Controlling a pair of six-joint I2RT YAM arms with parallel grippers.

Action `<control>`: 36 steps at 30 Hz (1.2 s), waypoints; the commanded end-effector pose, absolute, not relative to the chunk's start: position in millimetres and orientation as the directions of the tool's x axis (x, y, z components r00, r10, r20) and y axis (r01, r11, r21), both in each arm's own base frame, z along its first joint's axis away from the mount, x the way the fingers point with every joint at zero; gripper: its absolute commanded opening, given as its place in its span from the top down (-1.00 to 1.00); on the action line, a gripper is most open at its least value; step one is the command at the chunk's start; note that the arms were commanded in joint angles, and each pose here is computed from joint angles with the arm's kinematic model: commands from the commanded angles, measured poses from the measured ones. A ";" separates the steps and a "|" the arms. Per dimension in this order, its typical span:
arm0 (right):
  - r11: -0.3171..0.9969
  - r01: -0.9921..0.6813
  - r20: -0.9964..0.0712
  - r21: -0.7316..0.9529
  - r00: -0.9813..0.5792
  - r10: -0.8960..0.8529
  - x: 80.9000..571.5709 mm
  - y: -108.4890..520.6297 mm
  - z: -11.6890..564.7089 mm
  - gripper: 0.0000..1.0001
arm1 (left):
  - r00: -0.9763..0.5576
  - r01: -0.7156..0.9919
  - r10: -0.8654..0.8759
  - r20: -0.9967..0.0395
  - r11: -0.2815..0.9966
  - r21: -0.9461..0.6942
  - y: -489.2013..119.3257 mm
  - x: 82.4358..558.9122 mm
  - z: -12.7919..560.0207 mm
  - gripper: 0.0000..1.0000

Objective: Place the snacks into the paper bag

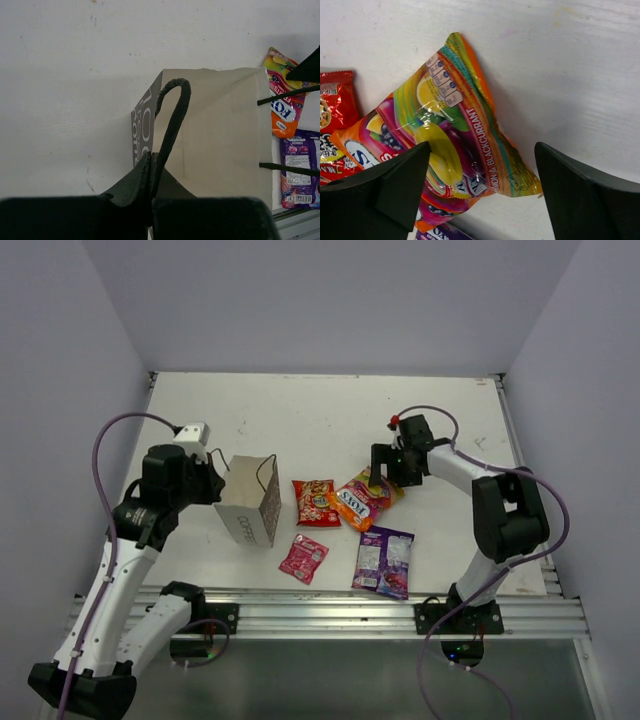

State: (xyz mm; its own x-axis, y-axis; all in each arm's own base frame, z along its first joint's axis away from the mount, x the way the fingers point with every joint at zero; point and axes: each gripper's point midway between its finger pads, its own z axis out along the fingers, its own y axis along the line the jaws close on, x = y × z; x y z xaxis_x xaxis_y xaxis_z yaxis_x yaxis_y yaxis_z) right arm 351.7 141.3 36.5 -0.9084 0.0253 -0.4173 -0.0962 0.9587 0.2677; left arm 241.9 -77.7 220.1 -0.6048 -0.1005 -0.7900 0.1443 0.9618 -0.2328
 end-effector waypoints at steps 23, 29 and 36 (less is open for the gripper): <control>0.982 -0.185 -0.743 -0.035 -0.652 -0.150 367.1 192.7 303.3 1.00 | -0.524 -0.030 -0.236 -0.819 0.965 -0.260 -57.0 247.0 254.3 1.00; 0.965 -0.262 -0.842 0.001 -0.521 -0.141 358.9 262.2 383.6 1.00 | -0.546 -0.072 -0.302 -0.781 0.946 -0.315 -59.2 237.4 240.5 1.00; 0.901 -0.422 -0.902 0.099 -0.420 -0.098 315.3 351.2 408.0 1.00 | -0.544 -0.111 -0.376 -0.750 0.919 -0.379 -62.1 230.9 230.5 1.00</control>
